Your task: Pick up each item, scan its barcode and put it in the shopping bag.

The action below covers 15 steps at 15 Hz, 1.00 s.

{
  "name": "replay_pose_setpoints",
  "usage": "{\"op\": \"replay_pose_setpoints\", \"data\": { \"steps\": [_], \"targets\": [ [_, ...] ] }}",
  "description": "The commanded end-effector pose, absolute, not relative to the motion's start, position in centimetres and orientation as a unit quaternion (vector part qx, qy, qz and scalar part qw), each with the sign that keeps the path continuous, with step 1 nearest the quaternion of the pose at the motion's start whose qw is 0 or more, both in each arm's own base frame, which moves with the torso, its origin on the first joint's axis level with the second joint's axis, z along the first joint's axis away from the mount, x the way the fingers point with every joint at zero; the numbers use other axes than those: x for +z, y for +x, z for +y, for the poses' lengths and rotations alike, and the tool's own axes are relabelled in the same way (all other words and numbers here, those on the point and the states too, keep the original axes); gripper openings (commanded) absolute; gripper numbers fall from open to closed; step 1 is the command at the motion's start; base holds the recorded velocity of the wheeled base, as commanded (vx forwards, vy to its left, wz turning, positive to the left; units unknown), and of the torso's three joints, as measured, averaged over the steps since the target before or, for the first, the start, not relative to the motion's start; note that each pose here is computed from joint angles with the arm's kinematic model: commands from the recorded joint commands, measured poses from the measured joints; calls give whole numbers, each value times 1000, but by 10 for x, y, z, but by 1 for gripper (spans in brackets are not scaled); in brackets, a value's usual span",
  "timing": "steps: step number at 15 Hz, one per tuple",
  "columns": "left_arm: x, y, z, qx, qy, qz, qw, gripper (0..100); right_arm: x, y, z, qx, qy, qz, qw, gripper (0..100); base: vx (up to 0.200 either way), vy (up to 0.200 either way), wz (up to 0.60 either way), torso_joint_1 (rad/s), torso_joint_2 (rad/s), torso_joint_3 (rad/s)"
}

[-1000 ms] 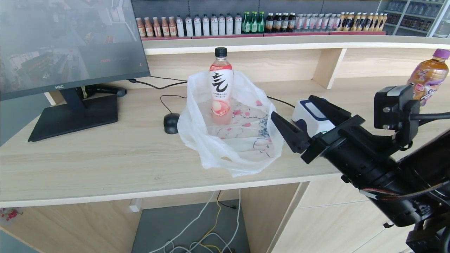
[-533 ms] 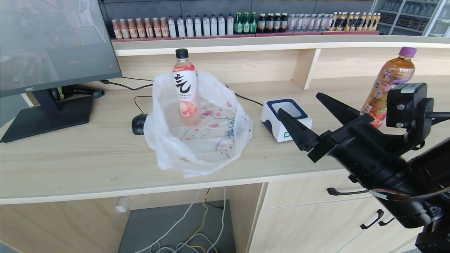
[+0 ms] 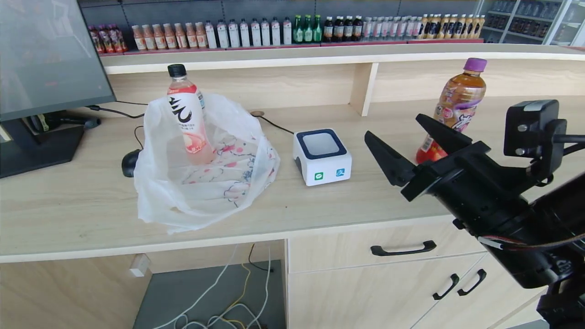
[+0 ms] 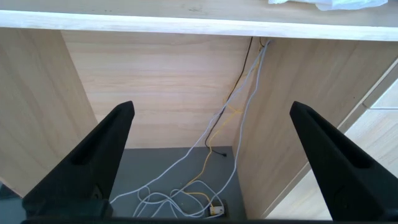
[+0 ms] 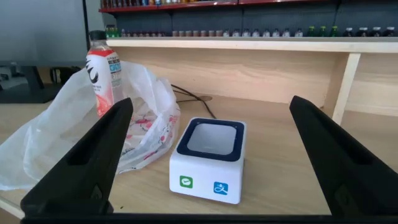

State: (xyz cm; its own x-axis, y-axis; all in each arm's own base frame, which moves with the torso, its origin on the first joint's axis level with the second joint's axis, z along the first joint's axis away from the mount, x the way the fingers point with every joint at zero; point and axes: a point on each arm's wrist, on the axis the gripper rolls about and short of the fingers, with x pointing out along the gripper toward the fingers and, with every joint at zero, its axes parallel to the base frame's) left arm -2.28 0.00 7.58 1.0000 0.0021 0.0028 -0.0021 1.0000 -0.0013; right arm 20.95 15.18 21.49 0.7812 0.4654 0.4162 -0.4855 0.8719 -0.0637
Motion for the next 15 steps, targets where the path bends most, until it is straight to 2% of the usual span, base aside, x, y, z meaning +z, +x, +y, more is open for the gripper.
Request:
{"op": "replay_pose_setpoints", "data": {
  "steps": [1,10,15],
  "targets": [
    [76,-23,0,2,-1,-2,1000,100,214,210,152,252,22,-213,944,100,0,-200,0,2,-2,2],
    [76,-23,0,1,2,-2,1000,100,214,208,151,249,23,-214,944,100,0,-200,0,3,4,2],
    [76,-23,0,2,2,-2,1000,100,225,225,150,199,8,-160,967,100,0,0,0,0,0,0]
  ]
}}
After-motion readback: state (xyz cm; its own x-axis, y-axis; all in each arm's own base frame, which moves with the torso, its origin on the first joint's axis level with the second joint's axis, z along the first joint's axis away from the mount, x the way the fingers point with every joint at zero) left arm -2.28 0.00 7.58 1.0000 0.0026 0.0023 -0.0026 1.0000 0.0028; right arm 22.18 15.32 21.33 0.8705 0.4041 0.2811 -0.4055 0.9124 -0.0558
